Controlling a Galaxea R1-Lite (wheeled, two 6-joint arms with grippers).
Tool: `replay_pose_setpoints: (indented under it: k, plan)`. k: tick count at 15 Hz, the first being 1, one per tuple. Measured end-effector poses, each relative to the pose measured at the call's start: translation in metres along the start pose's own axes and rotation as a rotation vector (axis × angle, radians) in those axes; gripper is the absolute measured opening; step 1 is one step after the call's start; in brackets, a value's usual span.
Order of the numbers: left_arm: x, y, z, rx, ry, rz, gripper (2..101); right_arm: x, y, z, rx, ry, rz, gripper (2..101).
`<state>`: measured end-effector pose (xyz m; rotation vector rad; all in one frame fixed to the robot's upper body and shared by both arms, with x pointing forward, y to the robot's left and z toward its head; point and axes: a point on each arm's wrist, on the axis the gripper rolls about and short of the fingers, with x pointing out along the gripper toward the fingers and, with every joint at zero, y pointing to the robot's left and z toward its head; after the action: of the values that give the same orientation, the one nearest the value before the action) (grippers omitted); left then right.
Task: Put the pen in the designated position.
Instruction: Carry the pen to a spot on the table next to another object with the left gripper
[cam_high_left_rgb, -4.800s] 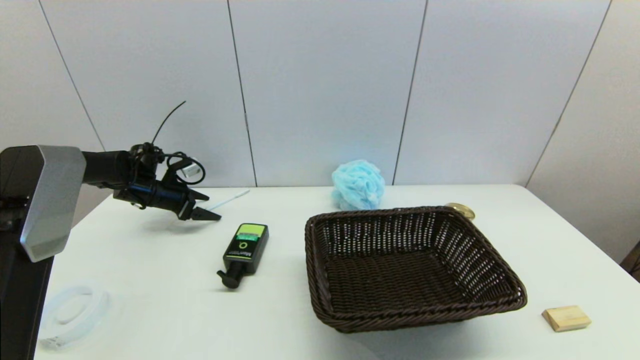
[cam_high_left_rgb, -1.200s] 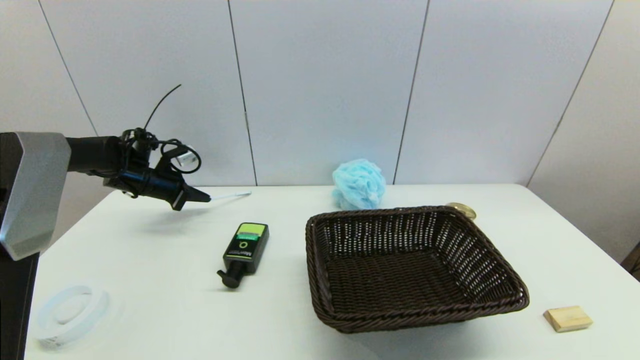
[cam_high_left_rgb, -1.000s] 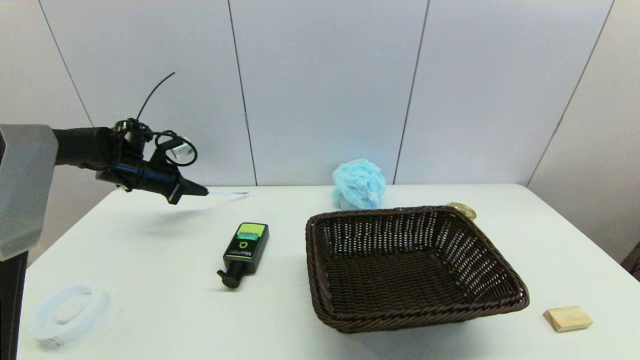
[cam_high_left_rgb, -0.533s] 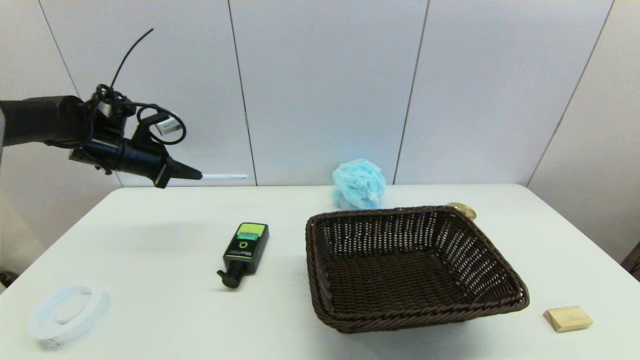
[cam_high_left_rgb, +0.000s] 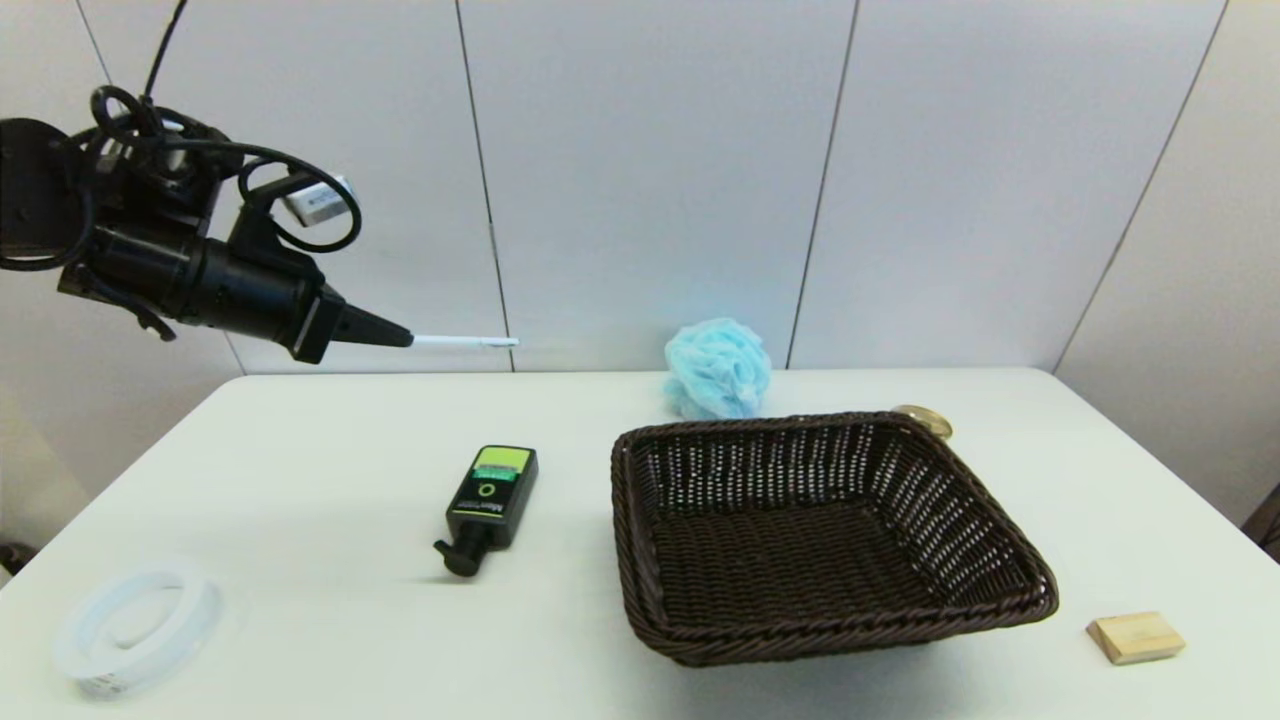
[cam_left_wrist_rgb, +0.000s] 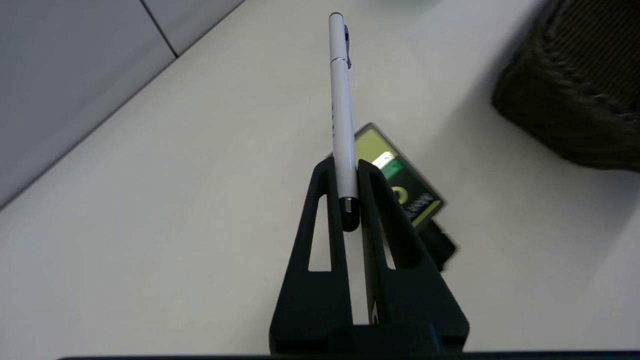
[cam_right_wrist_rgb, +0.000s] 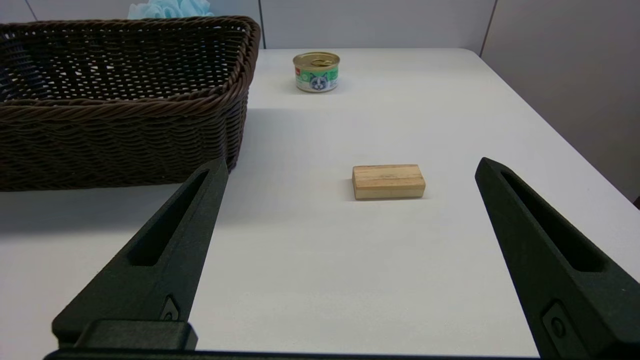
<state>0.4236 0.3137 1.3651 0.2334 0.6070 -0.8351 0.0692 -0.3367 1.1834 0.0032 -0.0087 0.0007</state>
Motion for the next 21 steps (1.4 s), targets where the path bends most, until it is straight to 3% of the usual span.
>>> replay_pose_setpoints:
  k: [6, 12, 17, 21]
  plan:
    - [-0.032, -0.079, 0.017, -0.141, -0.046, 0.143, 9.2, 0.000, 0.000, 0.000, 0.000, 0.000, 0.000, 98.0]
    - [-0.053, -0.146, -0.003, -0.343, -0.067, 0.360, 9.2, 0.000, 0.000, 0.000, 0.000, 0.000, 0.000, 98.0]
    - [-0.062, -0.182, -0.031, -0.442, -0.062, 0.386, 9.2, 0.000, 0.000, 0.000, 0.000, 0.000, 0.000, 98.0]
    - [-0.064, -0.190, -0.040, -0.438, -0.075, 0.370, 9.2, 0.000, 0.000, 0.000, 0.000, 0.000, 0.000, 98.0]
